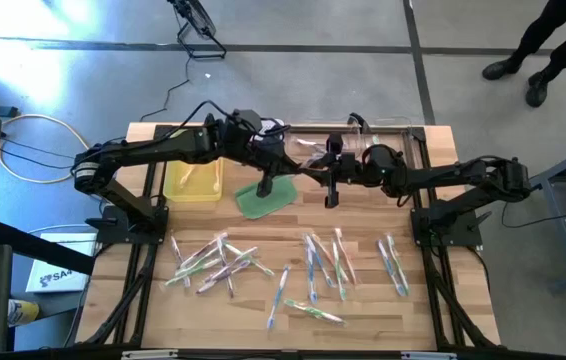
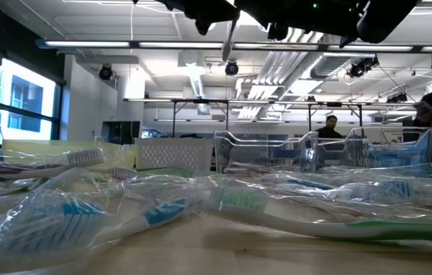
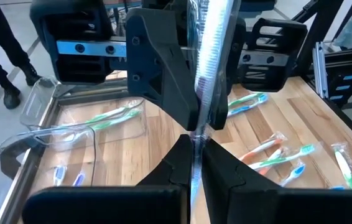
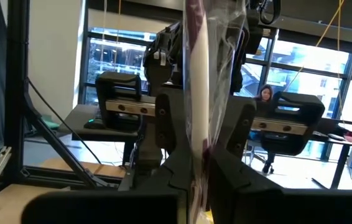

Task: Pick & Place Toothbrushes
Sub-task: Put the violet toothbrush into the left transparent bin

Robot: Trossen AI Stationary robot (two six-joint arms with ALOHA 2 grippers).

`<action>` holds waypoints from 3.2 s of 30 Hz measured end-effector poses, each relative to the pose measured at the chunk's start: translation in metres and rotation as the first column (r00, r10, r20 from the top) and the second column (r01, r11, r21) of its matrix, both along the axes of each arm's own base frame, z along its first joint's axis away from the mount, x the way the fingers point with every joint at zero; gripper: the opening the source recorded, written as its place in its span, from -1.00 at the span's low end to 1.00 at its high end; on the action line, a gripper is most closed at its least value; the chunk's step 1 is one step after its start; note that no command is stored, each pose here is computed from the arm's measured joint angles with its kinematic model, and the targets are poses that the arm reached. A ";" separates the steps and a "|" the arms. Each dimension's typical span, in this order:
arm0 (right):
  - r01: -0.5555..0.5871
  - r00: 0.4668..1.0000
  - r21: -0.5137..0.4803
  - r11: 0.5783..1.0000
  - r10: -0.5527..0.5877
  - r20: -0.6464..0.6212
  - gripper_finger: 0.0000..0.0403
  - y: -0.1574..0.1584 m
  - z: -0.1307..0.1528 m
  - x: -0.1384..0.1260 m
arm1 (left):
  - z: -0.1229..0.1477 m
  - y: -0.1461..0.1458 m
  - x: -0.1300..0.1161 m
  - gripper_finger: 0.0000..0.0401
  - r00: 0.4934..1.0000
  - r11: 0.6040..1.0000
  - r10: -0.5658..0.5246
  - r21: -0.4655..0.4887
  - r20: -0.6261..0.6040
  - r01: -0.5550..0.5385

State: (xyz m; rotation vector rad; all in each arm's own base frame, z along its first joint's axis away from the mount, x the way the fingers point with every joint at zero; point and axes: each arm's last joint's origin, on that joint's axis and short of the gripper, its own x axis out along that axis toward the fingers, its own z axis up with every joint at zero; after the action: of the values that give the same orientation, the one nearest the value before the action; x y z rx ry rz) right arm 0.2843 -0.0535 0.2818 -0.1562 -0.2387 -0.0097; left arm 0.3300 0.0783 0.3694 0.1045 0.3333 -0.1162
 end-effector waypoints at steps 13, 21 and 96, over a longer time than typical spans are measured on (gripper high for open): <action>-0.001 1.000 -0.004 1.000 0.001 -0.004 -0.92 0.000 0.000 0.000 | 0.000 0.001 0.000 -0.57 1.000 0.996 0.014 0.088 0.005 -0.015; 0.001 1.000 0.000 1.000 -0.001 -0.025 -0.92 -0.001 -0.002 0.000 | 0.000 0.002 0.000 -0.15 1.000 0.995 0.020 0.093 0.007 -0.020; 0.593 0.636 -0.148 0.791 -0.574 -0.517 -0.92 -0.088 0.001 -0.016 | -0.047 -0.014 -0.090 -0.08 0.959 0.962 0.088 0.226 0.268 -0.151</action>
State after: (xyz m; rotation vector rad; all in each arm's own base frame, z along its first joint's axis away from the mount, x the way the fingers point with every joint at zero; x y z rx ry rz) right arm 0.2686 -0.1419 0.2828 -0.1897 0.3980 -0.6233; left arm 0.2397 0.0646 0.3222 0.3401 0.0934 0.0608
